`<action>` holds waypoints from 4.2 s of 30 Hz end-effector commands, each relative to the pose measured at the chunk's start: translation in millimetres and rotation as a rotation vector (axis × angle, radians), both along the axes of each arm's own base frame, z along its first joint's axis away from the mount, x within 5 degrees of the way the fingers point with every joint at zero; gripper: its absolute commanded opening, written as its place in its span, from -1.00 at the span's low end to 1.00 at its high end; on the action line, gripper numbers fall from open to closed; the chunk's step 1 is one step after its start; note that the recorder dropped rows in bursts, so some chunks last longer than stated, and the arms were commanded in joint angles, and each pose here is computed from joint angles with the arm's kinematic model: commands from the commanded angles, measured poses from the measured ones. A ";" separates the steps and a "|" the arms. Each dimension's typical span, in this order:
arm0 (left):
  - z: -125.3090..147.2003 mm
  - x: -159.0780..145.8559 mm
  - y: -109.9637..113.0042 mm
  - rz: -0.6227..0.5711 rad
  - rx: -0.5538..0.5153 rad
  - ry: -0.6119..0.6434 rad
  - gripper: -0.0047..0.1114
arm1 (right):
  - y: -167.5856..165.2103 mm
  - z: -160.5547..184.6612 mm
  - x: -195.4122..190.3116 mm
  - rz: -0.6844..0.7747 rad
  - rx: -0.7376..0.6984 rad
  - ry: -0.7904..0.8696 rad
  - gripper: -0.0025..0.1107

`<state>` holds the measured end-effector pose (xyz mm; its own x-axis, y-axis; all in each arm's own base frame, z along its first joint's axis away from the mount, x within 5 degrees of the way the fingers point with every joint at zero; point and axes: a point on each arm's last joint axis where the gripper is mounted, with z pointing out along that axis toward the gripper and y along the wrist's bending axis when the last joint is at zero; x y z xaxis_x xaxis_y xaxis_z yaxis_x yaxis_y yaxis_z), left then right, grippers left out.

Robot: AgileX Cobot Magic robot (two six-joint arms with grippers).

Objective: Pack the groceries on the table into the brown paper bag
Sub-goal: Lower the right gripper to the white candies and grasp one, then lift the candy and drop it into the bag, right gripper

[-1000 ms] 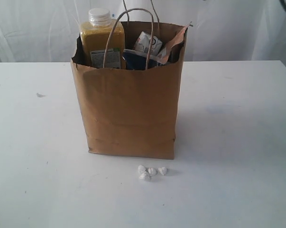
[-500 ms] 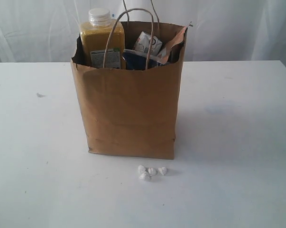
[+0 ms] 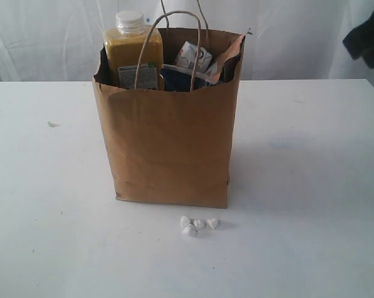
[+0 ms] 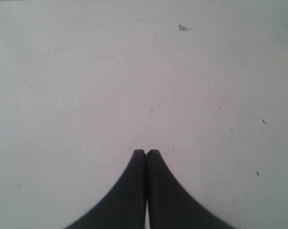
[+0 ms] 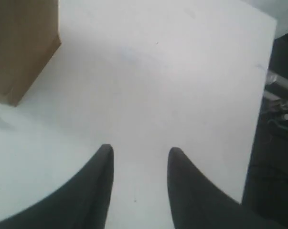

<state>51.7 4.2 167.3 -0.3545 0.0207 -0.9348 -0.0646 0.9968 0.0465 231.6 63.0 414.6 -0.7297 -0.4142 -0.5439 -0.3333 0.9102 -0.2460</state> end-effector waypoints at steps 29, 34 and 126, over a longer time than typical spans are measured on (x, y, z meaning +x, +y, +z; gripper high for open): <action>-0.2 0.0 -0.7 -0.005 -0.017 -0.008 -0.92 | 88.5 -202.5 -33.5 0.497 0.321 0.028 -0.96; -0.2 0.0 -0.7 -0.005 -0.017 -0.008 -0.92 | 94.3 -233.6 -32.2 0.515 0.266 0.144 -0.95; -0.2 0.0 -0.6 -0.002 -0.017 -0.008 -0.92 | 136.1 33.3 23.1 0.478 0.715 -0.434 -0.96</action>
<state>51.7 4.2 167.3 -0.3545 0.0207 -0.9348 -0.0646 0.9968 0.0465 243.7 195.3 458.3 -0.2765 -0.0009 -0.9610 -0.7233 0.6586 0.2074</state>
